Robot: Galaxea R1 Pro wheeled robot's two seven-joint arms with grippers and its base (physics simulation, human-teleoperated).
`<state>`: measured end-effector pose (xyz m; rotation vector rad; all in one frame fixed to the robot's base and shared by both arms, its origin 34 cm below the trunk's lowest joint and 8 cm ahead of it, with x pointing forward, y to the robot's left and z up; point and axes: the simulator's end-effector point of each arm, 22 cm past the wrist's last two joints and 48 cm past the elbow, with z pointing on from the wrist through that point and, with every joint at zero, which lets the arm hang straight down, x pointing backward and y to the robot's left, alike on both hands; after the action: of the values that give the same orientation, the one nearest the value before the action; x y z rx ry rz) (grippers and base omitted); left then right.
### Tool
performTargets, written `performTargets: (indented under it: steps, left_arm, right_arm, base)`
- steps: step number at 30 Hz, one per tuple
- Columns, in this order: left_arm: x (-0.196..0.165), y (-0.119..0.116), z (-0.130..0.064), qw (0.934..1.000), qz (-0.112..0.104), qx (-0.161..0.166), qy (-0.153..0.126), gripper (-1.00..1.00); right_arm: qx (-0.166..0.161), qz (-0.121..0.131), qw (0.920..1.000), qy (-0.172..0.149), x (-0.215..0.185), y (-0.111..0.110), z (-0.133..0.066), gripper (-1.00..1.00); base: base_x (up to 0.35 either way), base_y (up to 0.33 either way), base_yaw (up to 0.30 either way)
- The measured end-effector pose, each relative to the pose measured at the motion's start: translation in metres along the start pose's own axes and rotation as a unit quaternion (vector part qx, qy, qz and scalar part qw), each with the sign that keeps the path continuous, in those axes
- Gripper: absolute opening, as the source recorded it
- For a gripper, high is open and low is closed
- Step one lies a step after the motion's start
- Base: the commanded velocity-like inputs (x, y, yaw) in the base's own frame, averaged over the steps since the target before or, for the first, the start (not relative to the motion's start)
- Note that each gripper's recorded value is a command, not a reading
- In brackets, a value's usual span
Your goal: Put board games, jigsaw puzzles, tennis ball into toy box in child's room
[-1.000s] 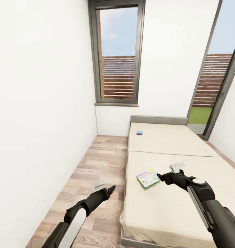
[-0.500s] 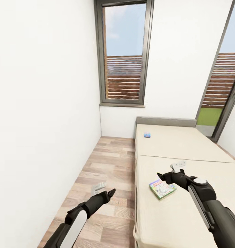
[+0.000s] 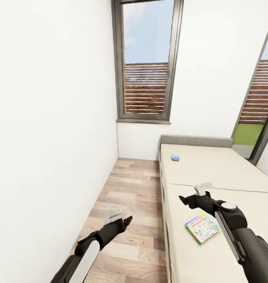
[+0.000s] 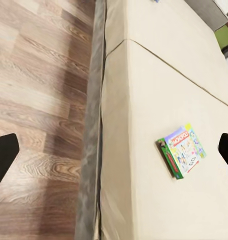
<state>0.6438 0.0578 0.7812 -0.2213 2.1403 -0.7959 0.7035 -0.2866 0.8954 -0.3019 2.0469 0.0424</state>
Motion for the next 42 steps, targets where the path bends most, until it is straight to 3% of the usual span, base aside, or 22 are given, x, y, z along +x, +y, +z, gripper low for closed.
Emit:
performTargets:
  steps: [34, 42]
  left_arm:
    - [0.0016, -0.0014, 0.0005, 1.0, 0.001, 0.001, 0.002, 1.0]
    - [0.0027, -0.0038, 0.0013, 1.0, 0.006, 0.002, 0.002, 1.0]
  right_arm:
    - [0.0, 0.0, 1.0, -0.001, -0.0008, -0.0005, -0.0004, 1.0]
    - [-0.001, 0.002, 1.0, -0.001, -0.0009, 0.0, -0.0003, 1.0]
  base:
    - [0.264, 0.257, -0.002]
    - [0.234, 0.215, -0.221]
